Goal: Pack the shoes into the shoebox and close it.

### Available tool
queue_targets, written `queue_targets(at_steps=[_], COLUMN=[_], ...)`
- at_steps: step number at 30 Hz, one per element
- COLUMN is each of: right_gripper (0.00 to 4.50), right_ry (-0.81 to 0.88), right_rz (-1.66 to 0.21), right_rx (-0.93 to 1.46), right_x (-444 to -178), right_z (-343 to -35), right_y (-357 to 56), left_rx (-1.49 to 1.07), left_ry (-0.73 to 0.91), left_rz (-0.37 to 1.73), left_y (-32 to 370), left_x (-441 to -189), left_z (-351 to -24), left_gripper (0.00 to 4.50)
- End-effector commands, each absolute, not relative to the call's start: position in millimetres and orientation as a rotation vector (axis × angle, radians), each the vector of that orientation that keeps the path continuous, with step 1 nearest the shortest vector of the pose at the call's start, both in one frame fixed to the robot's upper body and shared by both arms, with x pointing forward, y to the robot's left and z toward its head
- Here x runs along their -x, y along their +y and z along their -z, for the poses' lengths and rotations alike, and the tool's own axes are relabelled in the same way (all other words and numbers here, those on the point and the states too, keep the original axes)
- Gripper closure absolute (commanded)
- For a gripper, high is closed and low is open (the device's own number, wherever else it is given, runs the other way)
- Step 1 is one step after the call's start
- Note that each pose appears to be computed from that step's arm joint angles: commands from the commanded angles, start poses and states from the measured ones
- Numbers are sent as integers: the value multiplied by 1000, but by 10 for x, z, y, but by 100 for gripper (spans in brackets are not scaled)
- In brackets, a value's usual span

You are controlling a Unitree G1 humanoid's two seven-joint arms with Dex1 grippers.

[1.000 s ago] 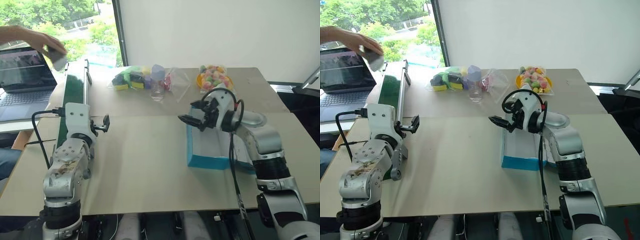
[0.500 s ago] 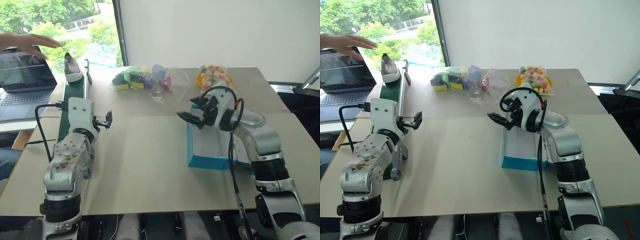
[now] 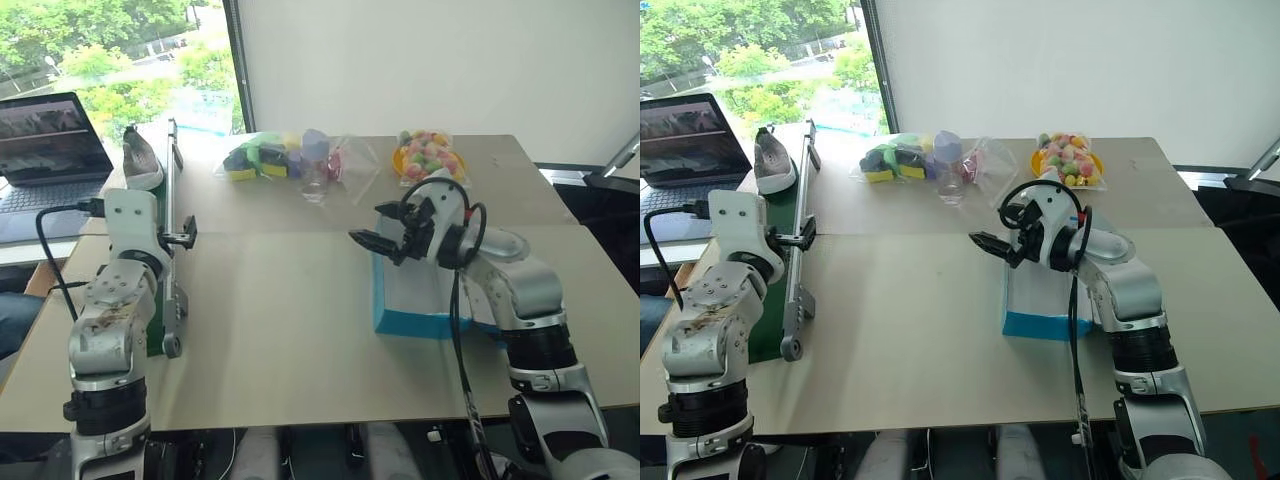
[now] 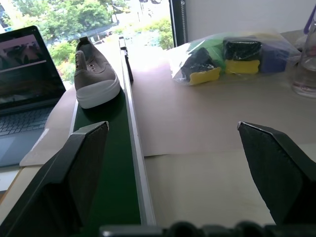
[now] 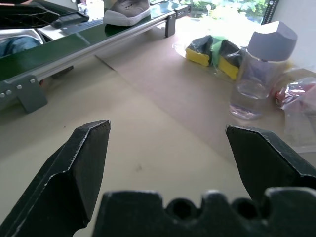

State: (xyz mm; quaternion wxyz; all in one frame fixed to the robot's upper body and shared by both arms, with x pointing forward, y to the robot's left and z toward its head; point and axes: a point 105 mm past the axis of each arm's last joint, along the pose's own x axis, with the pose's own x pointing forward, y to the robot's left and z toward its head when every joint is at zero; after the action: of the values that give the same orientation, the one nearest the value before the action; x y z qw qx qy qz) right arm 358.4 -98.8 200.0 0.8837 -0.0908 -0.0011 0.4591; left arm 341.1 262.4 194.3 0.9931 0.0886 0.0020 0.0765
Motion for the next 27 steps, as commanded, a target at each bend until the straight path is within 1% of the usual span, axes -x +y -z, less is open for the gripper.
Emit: queue_targets(at_steps=[1, 13, 21, 27], right_gripper=[6, 6, 6, 6], right_ry=[-60, -51, -49, -39], right_rz=[-1021, -1197, -1223, -1206], right_rx=[228, 255, 244, 245], right_x=[-3541, -3440, -3387, -3356], right_z=[-2152, -2172, -2164, -2130], right_y=[-900, -725, -659, -699], left_rx=[-163, -78, -5, -14], left_ry=[-19, 59, 115, 95], left_rz=[-201, -334, -376, -352], left_y=[2738, 3053, 3256, 3273], left_x=[-3365, -3289, -3431, -3579], left_z=[-2004, -1831, -1699, -1748], left_gripper=[0, 0, 0, 0])
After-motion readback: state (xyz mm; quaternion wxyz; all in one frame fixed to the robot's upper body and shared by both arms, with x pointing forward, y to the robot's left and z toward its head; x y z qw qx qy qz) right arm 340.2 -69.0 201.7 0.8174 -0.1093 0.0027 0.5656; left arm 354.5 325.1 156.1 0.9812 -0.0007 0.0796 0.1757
